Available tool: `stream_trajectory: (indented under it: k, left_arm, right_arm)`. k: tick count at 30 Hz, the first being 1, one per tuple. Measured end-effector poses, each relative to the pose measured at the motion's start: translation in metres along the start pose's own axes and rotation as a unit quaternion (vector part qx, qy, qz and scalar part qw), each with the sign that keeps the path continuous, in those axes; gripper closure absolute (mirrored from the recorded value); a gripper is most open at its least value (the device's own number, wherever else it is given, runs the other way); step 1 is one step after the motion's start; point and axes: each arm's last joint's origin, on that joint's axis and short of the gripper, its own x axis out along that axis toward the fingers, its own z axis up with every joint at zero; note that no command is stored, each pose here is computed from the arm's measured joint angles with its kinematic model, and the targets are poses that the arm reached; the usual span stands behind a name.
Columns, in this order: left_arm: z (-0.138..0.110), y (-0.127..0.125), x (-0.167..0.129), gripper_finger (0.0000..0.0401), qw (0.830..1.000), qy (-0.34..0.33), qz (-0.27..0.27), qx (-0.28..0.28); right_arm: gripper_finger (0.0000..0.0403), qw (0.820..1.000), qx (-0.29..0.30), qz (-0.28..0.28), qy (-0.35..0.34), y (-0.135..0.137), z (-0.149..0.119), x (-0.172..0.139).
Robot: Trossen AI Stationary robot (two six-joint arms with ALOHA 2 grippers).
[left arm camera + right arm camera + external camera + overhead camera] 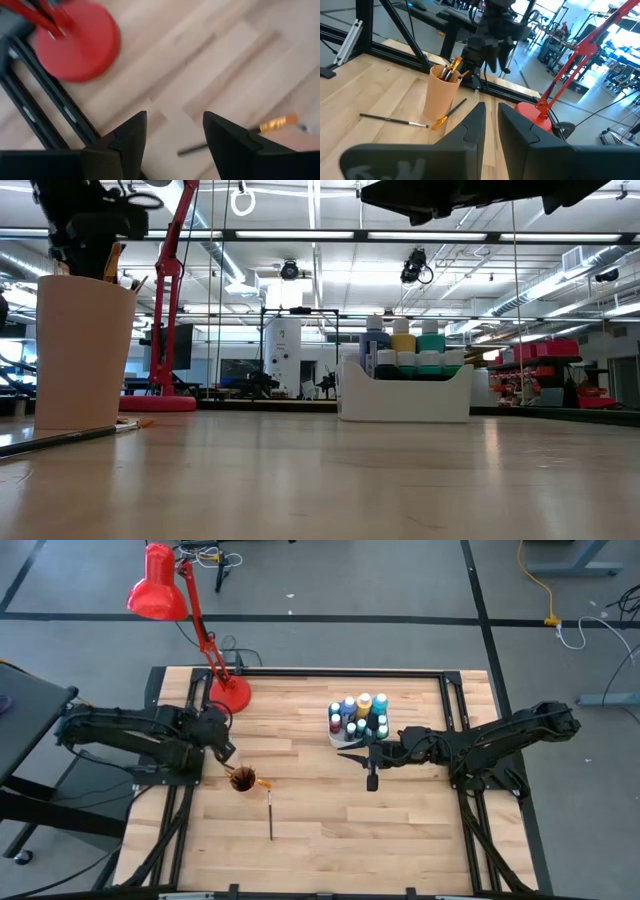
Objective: Pick & Place Paint Supplies
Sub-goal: Put the gold paint brush into the orange cup
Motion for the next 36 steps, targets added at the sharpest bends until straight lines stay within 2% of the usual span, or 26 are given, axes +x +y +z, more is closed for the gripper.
stream_trajectory:
  k: [6, 10, 13, 16, 20, 25, 27, 31, 36]
  left_arm:
    - [-0.018, -0.001, 0.024, 0.0202, 0.996, 0.080, -0.015, 0.039]
    - [-0.022, -0.007, 0.038, 0.0202, 0.990, 0.072, -0.043, 0.115]
    - [-0.028, -0.011, 0.047, 0.0202, 0.977, 0.096, -0.063, 0.179]
    - [-0.032, -0.014, 0.051, 0.0202, 0.965, 0.133, -0.103, 0.203]
    - [-0.038, -0.021, 0.062, 0.0202, 0.950, 0.177, -0.138, 0.217]
    - [-0.036, -0.030, 0.074, 0.0202, 0.951, 0.204, -0.099, 0.212]
    - [-0.035, -0.035, 0.080, 0.0202, 0.947, 0.218, -0.102, 0.212]
    - [-0.032, -0.041, 0.083, 0.0202, 0.944, 0.220, -0.101, 0.224]
    - [-0.019, -0.044, 0.072, 0.0202, 0.956, 0.178, -0.090, 0.215]
  right_arm:
    - [0.0348, 1.000, 0.000, 0.000, 0.000, 0.000, 0.000, 0.000]
    - [0.0348, 1.000, 0.000, 0.000, 0.000, 0.000, 0.000, 0.000]
    - [0.0348, 1.000, 0.000, 0.000, 0.000, 0.000, 0.000, 0.000]
    - [0.0348, 1.000, 0.000, 0.000, 0.000, 0.000, 0.000, 0.000]
    - [0.0348, 1.000, 0.000, 0.000, 0.000, 0.000, 0.000, 0.000]
    - [0.0348, 1.000, 0.000, 0.000, 0.000, 0.000, 0.000, 0.000]
    - [0.0348, 1.000, 0.000, 0.000, 0.000, 0.000, 0.000, 0.000]
    - [0.0348, 1.000, 0.000, 0.000, 0.000, 0.000, 0.000, 0.000]
    - [0.0348, 1.000, 0.000, 0.000, 0.000, 0.000, 0.000, 0.000]
